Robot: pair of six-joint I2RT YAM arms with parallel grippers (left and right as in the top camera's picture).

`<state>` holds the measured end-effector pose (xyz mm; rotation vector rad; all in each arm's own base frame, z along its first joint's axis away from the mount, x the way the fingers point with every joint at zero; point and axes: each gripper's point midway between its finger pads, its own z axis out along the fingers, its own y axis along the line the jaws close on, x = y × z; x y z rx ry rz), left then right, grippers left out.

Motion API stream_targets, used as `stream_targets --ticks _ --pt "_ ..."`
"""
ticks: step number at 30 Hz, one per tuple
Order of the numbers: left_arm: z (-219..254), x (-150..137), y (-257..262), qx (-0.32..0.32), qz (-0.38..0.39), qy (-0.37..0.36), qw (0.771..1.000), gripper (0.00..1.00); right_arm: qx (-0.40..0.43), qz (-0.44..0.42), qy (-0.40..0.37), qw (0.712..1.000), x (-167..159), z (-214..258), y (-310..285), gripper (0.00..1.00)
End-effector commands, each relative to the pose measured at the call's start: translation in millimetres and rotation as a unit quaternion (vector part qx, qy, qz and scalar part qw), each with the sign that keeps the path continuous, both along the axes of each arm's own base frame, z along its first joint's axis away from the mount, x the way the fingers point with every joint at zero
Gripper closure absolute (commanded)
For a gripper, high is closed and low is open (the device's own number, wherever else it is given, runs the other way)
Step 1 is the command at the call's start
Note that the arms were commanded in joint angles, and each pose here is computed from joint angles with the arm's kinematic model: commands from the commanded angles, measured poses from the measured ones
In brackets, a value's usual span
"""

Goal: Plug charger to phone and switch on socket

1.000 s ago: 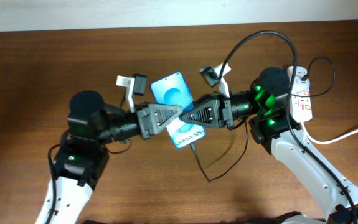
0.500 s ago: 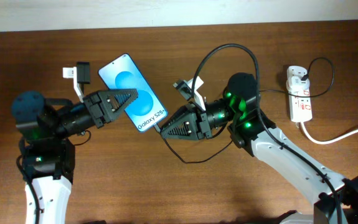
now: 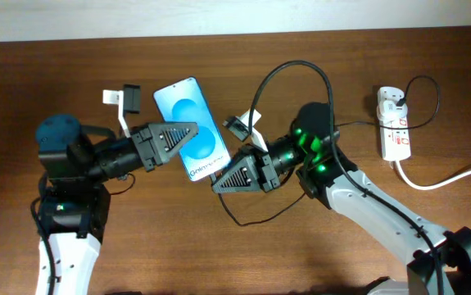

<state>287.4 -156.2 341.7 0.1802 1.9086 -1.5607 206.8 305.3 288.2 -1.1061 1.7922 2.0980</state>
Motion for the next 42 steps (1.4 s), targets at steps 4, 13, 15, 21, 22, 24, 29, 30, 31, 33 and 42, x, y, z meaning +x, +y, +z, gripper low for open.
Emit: stream_targets --ticks 4,13,15,21,22,24,29,30,31,33,42 --pt "-9.6 -28.8 -27.0 0.001 -0.081 0.003 0.997 1.0 0.031 -0.07 -0.025 0.997 21.3 32.4 12.1 0.96" --pt "-12.2 -30.1 -27.1 0.001 -0.082 0.014 0.997 1.0 0.028 -0.073 -0.015 0.997 23.4 32.5 10.5 0.96" --pt "-14.6 -30.3 -26.9 0.001 -0.081 0.023 0.996 1.0 0.027 -0.08 -0.013 0.996 26.8 33.0 8.8 0.96" --pt "-15.0 -30.9 -27.0 0.001 -0.082 0.025 0.996 1.0 0.033 -0.1 -0.014 0.994 33.4 35.4 10.5 0.96" --pt "-15.0 -30.9 -27.0 0.001 -0.082 0.025 0.996 1.0 0.034 -0.102 -0.015 0.994 34.0 35.5 10.5 0.96" --pt "-15.6 -32.8 -30.3 0.002 -0.087 0.027 0.996 1.0 0.036 -0.11 -0.015 0.993 36.7 37.1 11.1 0.96" --pt "-19.1 -41.4 -41.2 0.005 -0.106 0.036 0.994 1.0 0.037 -0.13 -0.009 0.991 45.8 38.8 8.6 0.96" --pt "-21.6 -42.0 -41.1 0.007 -0.106 0.039 0.994 1.0 0.036 -0.132 -0.009 0.991 48.1 38.5 5.5 0.96" --pt "-22.0 -40.7 -40.8 0.009 -0.103 0.037 0.994 1.0 0.034 -0.121 -0.01 0.992 44.4 37.6 5.0 0.96" --pt "-22.9 -37.4 -39.8 0.012 -0.093 0.036 0.995 1.0 0.03 -0.1 -0.012 0.994 37.2 35.9 3.8 0.94" --pt "10.9 10.3 33.0 -0.013 0.038 -0.025 0.999 1.0 0.01 -0.05 0.003 0.999 21.4 27.5 -0.6 0.57"
